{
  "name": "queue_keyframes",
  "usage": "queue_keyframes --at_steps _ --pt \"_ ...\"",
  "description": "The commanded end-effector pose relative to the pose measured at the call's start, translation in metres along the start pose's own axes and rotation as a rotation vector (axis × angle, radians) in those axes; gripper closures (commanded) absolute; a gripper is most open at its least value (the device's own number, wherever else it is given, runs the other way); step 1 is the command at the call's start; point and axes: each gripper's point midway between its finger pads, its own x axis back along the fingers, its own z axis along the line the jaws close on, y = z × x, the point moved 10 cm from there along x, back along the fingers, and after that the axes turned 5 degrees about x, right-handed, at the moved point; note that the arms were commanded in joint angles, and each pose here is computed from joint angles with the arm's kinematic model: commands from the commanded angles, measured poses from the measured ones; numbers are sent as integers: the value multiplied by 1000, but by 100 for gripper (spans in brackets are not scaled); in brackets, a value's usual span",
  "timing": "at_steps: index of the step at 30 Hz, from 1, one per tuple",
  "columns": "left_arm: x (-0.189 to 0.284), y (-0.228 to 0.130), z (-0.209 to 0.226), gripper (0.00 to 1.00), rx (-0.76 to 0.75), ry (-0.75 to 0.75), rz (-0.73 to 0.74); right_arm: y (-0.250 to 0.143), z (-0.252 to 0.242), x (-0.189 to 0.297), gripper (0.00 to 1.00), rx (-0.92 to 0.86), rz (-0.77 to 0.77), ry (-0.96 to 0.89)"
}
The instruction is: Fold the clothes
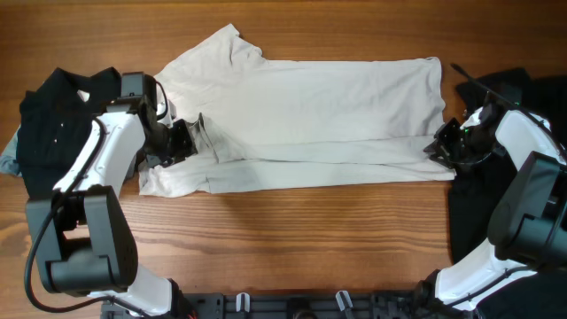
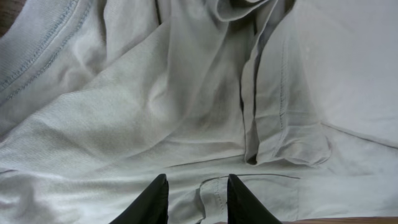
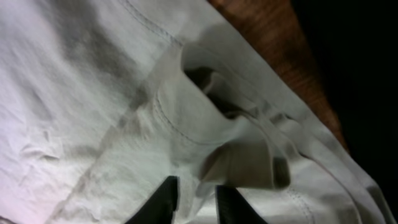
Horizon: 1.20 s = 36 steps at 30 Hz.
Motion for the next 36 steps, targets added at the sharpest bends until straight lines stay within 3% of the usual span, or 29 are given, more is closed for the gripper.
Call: queue_keyframes --at_steps 1,3,5,12,19,28,29,30,31,33,36 --pt "7 3 -6 69 -30 -27 -24 -9 -2 4 55 -15 32 -14" --pt "7 3 -6 69 -30 -28 -25 -9 -5 2 82 -7 26 -35" --pt "7 4 -6 69 -32 -30 -31 -6 -3 2 96 5 6 -14" --pt "7 4 -6 68 -32 -31 -33 12 27 11 96 97 -55 306" --pt "7 5 -7 67 -34 -33 -39 31 28 14 96 2 -188 263" --pt "7 5 -7 67 -36 -34 -41 51 28 20 93 31 -357 209" --pt "7 5 -7 67 -40 -34 -41 52 27 20 83 29 -363 199" --pt "7 5 -7 65 -46 -34 -41 52 27 20 56 28 -363 197" --pt "7 5 -7 60 -47 -34 -41 51 27 20 37 28 -357 199" --pt "7 5 -7 54 -51 -35 -42 45 30 18 27 79 -302 242" --pt "8 4 -13 53 -154 -106 -24 38 29 16 27 112 -258 250"
